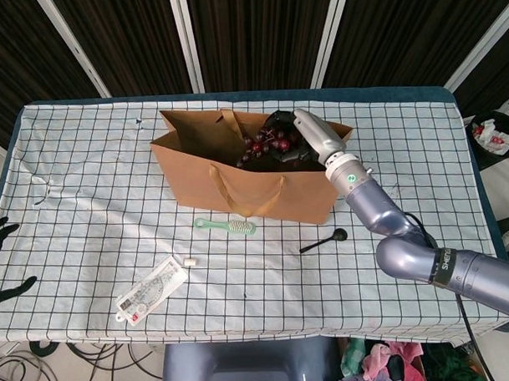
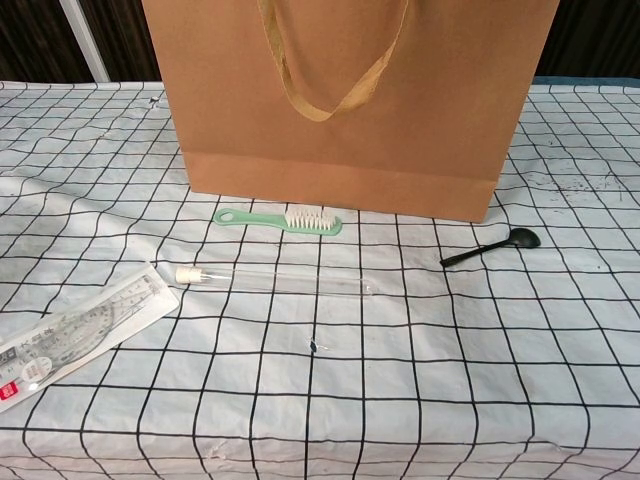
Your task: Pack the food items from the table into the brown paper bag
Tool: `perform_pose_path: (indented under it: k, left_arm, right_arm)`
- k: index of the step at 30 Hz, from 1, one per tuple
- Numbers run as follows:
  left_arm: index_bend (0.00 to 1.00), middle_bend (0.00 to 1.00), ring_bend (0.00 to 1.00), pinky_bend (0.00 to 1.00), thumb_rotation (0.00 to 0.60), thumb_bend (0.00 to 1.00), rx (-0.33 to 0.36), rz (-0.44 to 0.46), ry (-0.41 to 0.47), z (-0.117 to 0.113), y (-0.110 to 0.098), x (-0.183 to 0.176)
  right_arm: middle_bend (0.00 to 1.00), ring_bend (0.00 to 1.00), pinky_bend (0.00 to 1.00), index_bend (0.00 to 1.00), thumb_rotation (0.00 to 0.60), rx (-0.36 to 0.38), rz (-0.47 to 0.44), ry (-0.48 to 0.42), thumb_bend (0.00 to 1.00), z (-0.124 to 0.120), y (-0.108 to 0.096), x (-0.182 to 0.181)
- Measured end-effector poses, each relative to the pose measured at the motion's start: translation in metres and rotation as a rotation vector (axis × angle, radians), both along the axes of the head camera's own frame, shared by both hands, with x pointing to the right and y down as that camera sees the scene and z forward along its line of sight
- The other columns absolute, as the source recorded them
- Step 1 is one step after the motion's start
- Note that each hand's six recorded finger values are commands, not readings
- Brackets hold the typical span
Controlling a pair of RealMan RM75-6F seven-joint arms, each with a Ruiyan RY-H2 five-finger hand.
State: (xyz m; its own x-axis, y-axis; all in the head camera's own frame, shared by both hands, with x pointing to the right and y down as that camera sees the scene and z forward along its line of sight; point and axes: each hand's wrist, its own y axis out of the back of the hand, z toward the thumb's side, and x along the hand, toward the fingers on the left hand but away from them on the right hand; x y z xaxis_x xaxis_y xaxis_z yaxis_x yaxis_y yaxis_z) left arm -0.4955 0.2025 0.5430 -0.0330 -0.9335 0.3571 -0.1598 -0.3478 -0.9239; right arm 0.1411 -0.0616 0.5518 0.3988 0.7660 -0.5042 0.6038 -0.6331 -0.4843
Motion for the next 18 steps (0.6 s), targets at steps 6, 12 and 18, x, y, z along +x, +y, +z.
perform_pose_path:
  k: [6,12,18]
  left_arm:
    - [0.17,0.09,0.01,0.05,0.600,0.07,0.004,-0.004,0.001,-0.001,0.000,-0.001]
    - [0.17,0.09,0.01,0.05,0.600,0.07,0.009,-0.008,-0.001,-0.002,0.000,-0.002]
    - [0.17,0.09,0.01,0.05,0.600,0.07,0.012,-0.015,-0.004,-0.003,0.000,-0.003]
  right_arm:
    - [0.07,0.22,0.26,0.19,0.600,-0.005,-0.010,0.041,0.28,-0.001,0.000,0.009]
    - [0.06,0.21,0.26,0.17,0.600,0.017,-0.020,0.062,0.28,-0.008,0.000,0.019]
    - [0.10,0.24,0.26,0.17,0.600,0.120,0.037,0.054,0.28,-0.025,-0.006,0.037]
